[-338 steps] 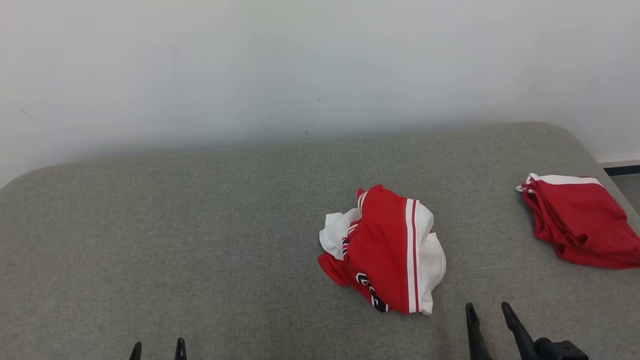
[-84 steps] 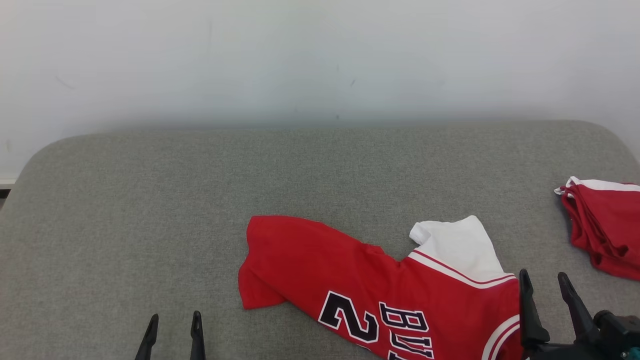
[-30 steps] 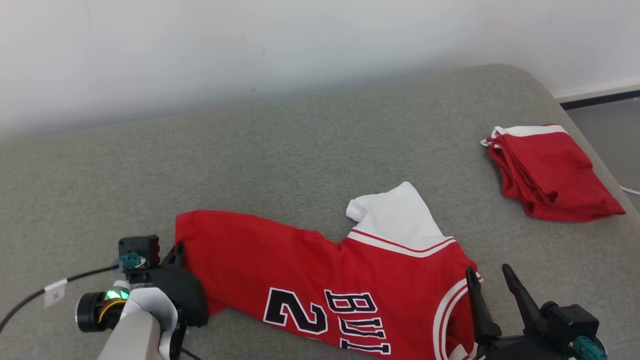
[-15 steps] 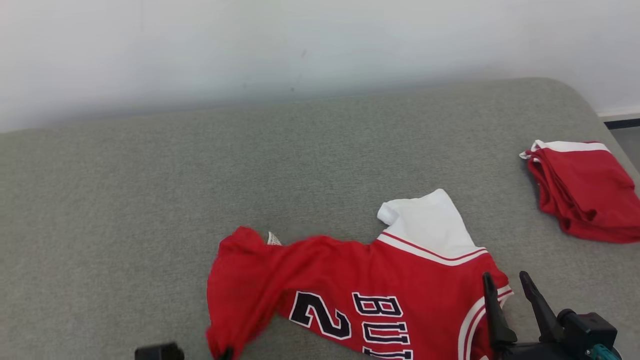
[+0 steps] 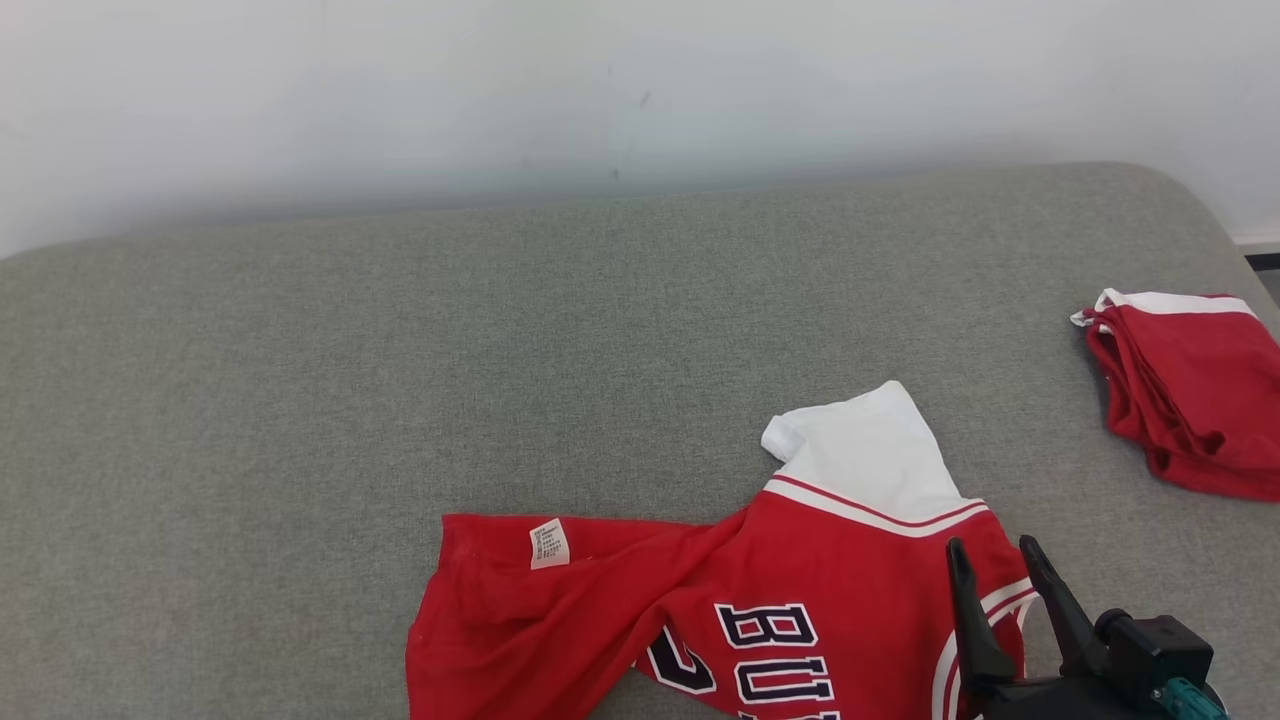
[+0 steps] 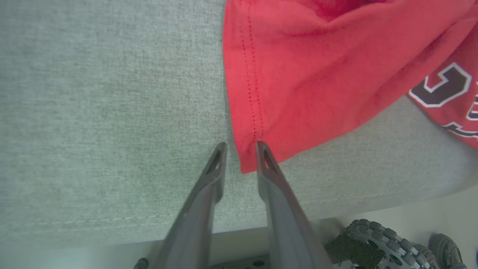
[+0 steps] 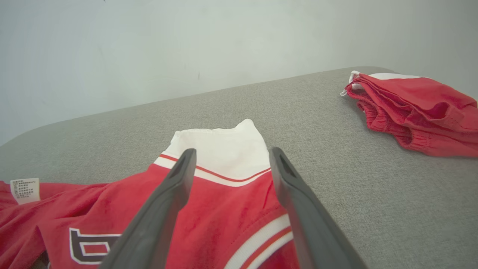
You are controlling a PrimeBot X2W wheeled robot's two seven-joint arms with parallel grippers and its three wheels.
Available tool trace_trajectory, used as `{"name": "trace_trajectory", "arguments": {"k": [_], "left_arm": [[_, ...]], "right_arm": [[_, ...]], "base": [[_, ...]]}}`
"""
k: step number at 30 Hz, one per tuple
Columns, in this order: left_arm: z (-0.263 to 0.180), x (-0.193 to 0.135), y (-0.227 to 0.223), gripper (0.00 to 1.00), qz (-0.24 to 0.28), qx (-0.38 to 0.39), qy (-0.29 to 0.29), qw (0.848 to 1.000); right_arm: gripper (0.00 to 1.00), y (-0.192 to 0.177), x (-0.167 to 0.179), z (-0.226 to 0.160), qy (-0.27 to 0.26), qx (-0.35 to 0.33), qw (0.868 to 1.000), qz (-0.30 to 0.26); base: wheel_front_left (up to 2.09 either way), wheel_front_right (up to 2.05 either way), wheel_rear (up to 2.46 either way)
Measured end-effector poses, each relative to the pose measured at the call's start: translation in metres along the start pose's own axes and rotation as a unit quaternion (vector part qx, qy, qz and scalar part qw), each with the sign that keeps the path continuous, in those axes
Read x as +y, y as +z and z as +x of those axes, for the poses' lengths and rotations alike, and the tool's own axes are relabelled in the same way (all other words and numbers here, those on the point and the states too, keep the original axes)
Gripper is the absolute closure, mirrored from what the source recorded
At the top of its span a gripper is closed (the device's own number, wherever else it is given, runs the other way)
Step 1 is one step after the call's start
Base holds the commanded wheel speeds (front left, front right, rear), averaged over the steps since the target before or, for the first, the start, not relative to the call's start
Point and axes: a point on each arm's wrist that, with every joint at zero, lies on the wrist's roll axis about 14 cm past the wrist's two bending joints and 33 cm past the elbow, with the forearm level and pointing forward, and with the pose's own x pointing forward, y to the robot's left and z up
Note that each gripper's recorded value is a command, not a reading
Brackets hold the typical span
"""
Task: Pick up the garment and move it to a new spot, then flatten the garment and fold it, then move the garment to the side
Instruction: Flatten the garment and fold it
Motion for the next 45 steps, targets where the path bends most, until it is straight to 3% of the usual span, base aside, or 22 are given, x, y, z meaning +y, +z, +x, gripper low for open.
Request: {"name": "trace_trajectory", "arguments": {"k": [8,11,12,14,18,28,33,34,35,36,45], "left_arm": [[-0.005,0.025,-0.012,0.00,0.004,0.025,0.058,0.998],[-0.008,0.027,0.016,0.00,-0.001,-0.036,0.064,0.997],[-0.011,0.026,0.044,0.00,-0.003,-0.098,0.062,0.993],[-0.013,0.021,0.071,0.00,0.005,-0.153,0.051,0.987],[-0.013,0.001,0.100,0.00,0.023,-0.210,0.014,0.977],[0.025,-0.042,0.105,0.00,0.053,-0.163,-0.062,0.983],[0.049,-0.039,0.091,0.00,0.064,-0.101,-0.046,0.992],[0.053,-0.039,0.088,0.51,0.067,-0.087,-0.043,0.993],[0.055,-0.040,0.088,0.95,0.069,-0.084,-0.043,0.993],[0.057,-0.041,0.094,1.00,0.068,-0.094,-0.044,0.992],[0.071,-0.051,0.129,1.00,0.064,-0.136,-0.054,0.987]], "right_arm": [[0.00,0.004,-0.004,-0.003,-0.006,-0.005,1.000,-0.002],[0.00,0.006,-0.005,-0.004,-0.007,-0.007,1.000,-0.002],[0.00,0.006,-0.005,-0.005,-0.008,-0.008,1.000,-0.002],[0.00,0.007,-0.005,-0.005,-0.008,-0.009,1.000,-0.001],[0.00,0.007,-0.003,-0.004,-0.006,-0.010,1.000,-0.001],[0.00,0.005,-0.002,-0.003,-0.004,-0.007,1.000,0.000],[0.00,0.006,-0.003,-0.004,-0.005,-0.009,1.000,-0.001],[0.00,0.006,-0.004,-0.004,-0.007,-0.008,1.000,-0.001],[0.00,0.006,-0.006,-0.005,-0.010,-0.008,1.000,-0.001],[0.00,0.006,-0.007,-0.006,-0.013,-0.009,1.000,-0.001],[0.00,0.004,-0.011,-0.006,-0.017,-0.005,1.000,-0.003]], "base": [[0.00,0.00,0.00],[0.00,0.00,0.00],[0.00,0.00,0.00],[0.00,0.00,0.00],[0.00,0.00,0.00],[0.00,0.00,0.00],[0.00,0.00,0.00],[0.00,0.00,0.00],[0.00,0.00,0.00],[0.00,0.00,0.00],[0.00,0.00,0.00]]}}
